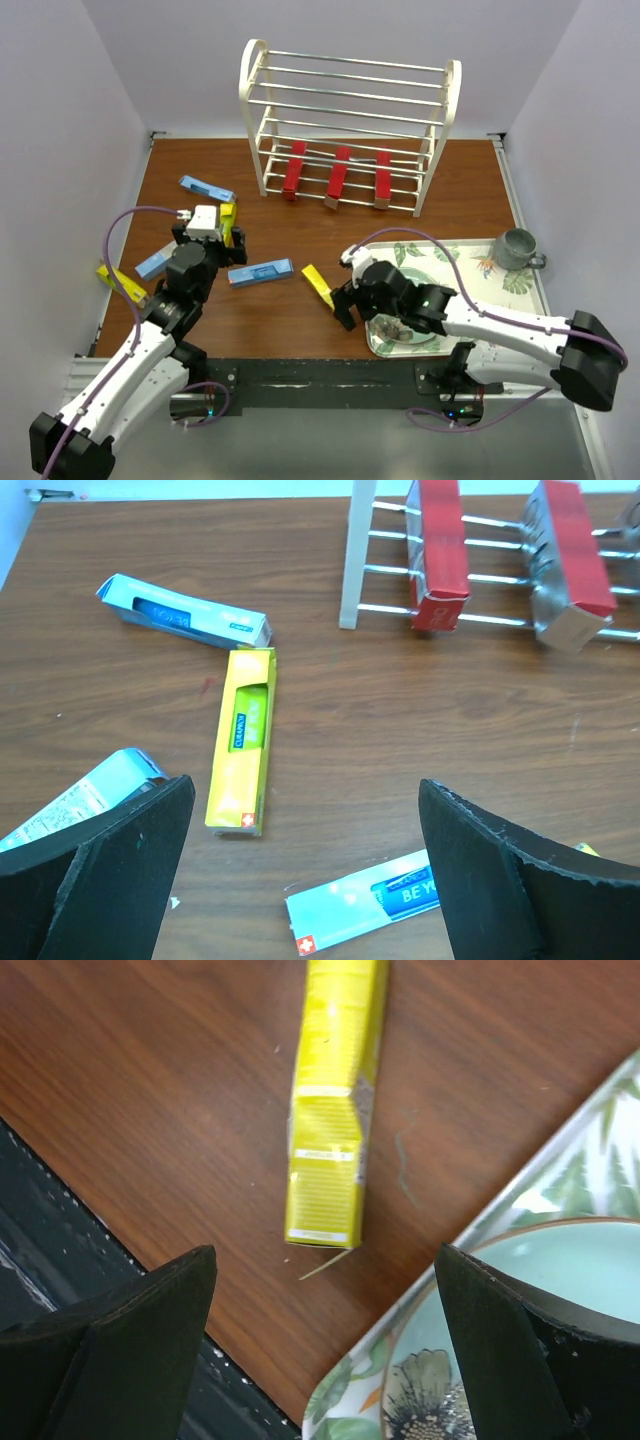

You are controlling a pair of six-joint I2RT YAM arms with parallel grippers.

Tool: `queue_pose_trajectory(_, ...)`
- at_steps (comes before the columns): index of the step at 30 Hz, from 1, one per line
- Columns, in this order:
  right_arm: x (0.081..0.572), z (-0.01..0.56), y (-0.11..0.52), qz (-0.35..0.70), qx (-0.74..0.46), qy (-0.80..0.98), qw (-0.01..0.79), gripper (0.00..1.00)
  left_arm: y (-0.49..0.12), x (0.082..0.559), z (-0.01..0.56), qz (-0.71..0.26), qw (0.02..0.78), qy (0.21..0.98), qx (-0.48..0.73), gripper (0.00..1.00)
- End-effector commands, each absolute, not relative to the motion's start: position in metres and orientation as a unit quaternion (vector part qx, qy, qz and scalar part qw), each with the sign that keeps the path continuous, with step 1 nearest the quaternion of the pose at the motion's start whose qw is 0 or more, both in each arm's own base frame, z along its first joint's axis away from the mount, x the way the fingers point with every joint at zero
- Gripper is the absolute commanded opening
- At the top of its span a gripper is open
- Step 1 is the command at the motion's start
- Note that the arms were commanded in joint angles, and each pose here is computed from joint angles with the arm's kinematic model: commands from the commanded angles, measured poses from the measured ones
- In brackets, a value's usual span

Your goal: Place and organize the toothpastes onto the shelf

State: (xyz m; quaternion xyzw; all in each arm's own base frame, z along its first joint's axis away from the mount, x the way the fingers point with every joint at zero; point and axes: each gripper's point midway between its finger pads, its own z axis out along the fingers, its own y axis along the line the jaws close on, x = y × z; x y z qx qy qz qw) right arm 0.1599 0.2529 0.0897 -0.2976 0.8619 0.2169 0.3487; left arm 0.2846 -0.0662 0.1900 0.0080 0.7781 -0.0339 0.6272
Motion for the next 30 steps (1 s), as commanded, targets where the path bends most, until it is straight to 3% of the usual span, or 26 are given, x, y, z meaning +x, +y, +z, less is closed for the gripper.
queue_pose_trajectory(1, 0.163, 0.090, 0.273, 0.188, -0.318, 0.846, 0.384, 0.94, -0.058, 0.291, 0.196, -0.005, 0.641, 0.768, 0.008, 1.00)
queue_pose_trajectory(17, 0.178, 0.052, 0.286, 0.132, -0.289, 0.861, 0.397, 0.81, -0.053, 0.290, 0.195, 0.000, 0.641, 0.767, -0.012, 1.00)
queue_pose_trajectory(30, 0.178, 0.041, 0.289, 0.121, -0.282, 0.869, 0.388, 0.44, -0.061, 0.288, 0.195, -0.011, 0.643, 0.766, -0.007, 0.99)
